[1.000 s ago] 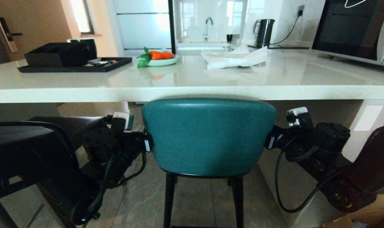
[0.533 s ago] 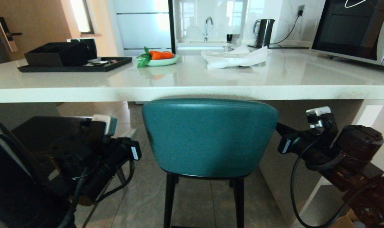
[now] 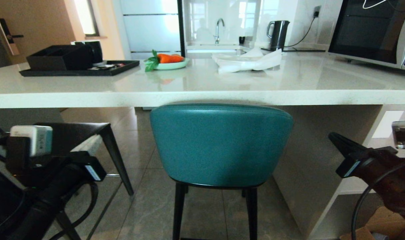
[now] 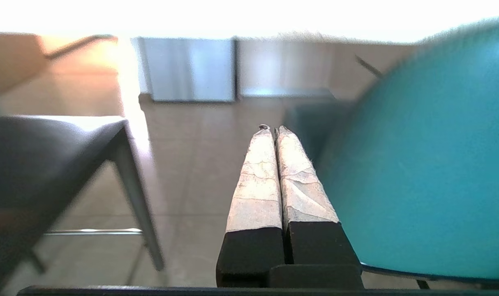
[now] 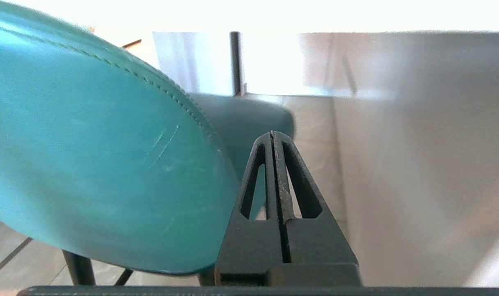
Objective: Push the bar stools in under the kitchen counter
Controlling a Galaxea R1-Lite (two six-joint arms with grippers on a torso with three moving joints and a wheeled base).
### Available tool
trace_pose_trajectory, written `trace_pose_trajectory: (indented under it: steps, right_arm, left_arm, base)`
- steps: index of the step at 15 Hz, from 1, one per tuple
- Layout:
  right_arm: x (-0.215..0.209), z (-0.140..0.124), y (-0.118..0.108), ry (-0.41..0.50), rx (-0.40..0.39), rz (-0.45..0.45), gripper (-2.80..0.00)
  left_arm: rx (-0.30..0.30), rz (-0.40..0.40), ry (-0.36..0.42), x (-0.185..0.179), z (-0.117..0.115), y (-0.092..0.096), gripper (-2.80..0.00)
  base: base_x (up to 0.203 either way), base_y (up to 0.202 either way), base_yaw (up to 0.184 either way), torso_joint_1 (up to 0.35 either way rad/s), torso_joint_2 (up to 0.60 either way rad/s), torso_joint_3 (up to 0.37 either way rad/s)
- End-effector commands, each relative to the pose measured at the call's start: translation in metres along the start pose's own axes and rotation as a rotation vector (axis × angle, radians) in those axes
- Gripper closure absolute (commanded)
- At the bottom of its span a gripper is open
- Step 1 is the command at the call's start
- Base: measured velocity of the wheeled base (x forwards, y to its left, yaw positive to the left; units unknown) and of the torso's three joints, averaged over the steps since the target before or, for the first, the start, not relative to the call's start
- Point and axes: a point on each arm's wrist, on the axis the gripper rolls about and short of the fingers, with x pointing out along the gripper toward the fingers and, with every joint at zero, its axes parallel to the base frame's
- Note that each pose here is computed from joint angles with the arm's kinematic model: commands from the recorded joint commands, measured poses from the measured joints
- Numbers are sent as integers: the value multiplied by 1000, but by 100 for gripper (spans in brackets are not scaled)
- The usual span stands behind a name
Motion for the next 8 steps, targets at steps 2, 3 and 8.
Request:
trace_pose_trajectory:
  steps: [2, 3, 8]
  right_arm:
    - [-39, 34, -1, -112, -29, -13, 0]
    - [-49, 44, -1, -122, -47, -18, 0]
    - [-109, 80, -9, -104, -83, -152, 0]
  left_arm:
    - [-10, 83, -124, -46, 44, 26, 0]
    - [4, 119, -122, -57, 53, 33, 0]
    - [69, 264, -149, -110, 83, 54, 0]
  base:
    - [0, 0, 0, 0, 0, 0]
    - [0, 0, 0, 0, 0, 0]
    - [0, 0, 0, 0, 0, 0]
